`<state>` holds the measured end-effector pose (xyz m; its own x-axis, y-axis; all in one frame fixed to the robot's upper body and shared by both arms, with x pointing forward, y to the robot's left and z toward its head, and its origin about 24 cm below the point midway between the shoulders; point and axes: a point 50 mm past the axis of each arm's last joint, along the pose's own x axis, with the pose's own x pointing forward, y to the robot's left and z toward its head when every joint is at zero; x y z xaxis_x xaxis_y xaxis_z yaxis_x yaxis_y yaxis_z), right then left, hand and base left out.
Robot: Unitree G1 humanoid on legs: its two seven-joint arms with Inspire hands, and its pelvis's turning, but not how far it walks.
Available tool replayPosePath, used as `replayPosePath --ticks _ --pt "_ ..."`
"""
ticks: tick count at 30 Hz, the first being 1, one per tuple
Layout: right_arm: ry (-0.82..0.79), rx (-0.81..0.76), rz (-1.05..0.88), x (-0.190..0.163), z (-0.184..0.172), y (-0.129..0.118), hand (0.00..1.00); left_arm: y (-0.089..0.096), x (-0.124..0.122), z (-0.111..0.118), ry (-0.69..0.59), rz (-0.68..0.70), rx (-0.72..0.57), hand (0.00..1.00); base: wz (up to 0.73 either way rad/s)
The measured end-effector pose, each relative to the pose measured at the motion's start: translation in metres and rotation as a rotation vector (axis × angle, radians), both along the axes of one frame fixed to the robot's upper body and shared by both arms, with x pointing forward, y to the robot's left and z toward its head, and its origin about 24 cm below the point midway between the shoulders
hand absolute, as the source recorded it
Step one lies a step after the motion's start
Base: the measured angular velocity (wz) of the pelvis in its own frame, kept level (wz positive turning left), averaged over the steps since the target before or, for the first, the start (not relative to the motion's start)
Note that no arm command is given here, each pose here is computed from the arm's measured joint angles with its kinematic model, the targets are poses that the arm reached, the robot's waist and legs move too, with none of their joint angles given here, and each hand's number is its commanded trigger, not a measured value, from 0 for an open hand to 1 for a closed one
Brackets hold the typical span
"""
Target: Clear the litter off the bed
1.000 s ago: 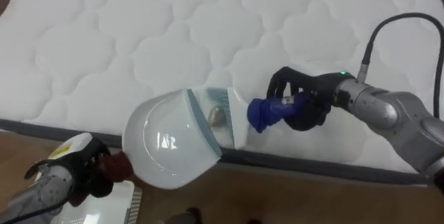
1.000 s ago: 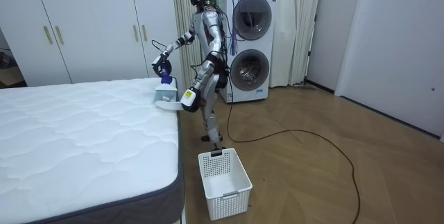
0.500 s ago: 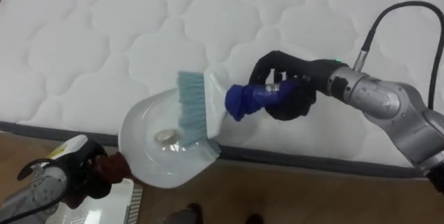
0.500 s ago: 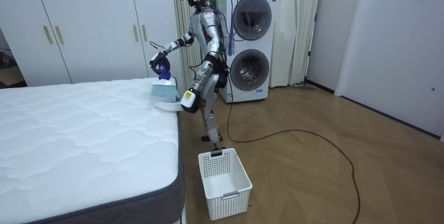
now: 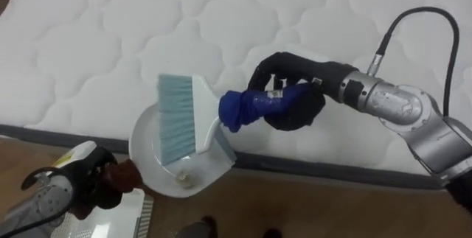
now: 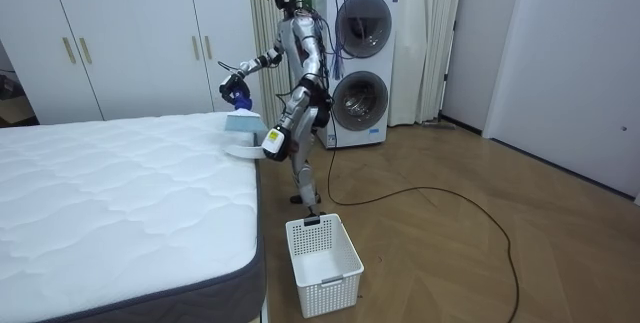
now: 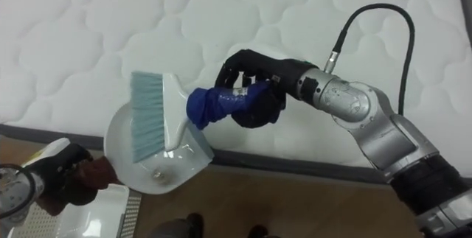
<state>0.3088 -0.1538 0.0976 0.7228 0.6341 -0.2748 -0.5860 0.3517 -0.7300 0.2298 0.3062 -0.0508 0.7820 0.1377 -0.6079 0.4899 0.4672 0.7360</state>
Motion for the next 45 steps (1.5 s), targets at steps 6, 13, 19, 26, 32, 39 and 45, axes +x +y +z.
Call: replayPosePath --ticks 6,13,19,26,32,39,45 --pt "-0.002 0.016 0.013 -0.001 -0.001 0.003 1.00 0.002 -0.002 -0.002 0.007 0.010 0.001 1.00 0.00" --pt "-0.039 0.048 -0.058 -0.001 -0.004 -0.005 1.00 0.000 -0.002 0.001 -0.037 0.013 -0.001 1.00 0.00" --pt "-0.066 0.128 -0.331 -0.005 -0.023 -0.052 1.00 -0.008 -0.005 -0.002 -0.087 0.035 -0.017 1.00 0.06" --pt "-0.175 0.220 -0.811 -0.031 -0.042 -0.129 0.73 -0.023 -0.007 0.004 -0.266 0.143 -0.118 1.00 0.07" --pt "-0.189 0.309 -1.021 -0.052 -0.061 -0.146 0.00 -0.021 -0.013 0.001 -0.275 0.213 -0.160 1.00 -0.12" --pt "-0.190 0.414 -1.173 -0.060 -0.068 -0.154 0.00 -0.034 -0.017 -0.001 -0.293 0.271 -0.255 1.00 0.00" --pt "-0.144 0.476 -1.244 -0.067 -0.076 -0.157 0.00 -0.037 -0.024 0.000 -0.299 0.289 -0.283 1.00 0.00"
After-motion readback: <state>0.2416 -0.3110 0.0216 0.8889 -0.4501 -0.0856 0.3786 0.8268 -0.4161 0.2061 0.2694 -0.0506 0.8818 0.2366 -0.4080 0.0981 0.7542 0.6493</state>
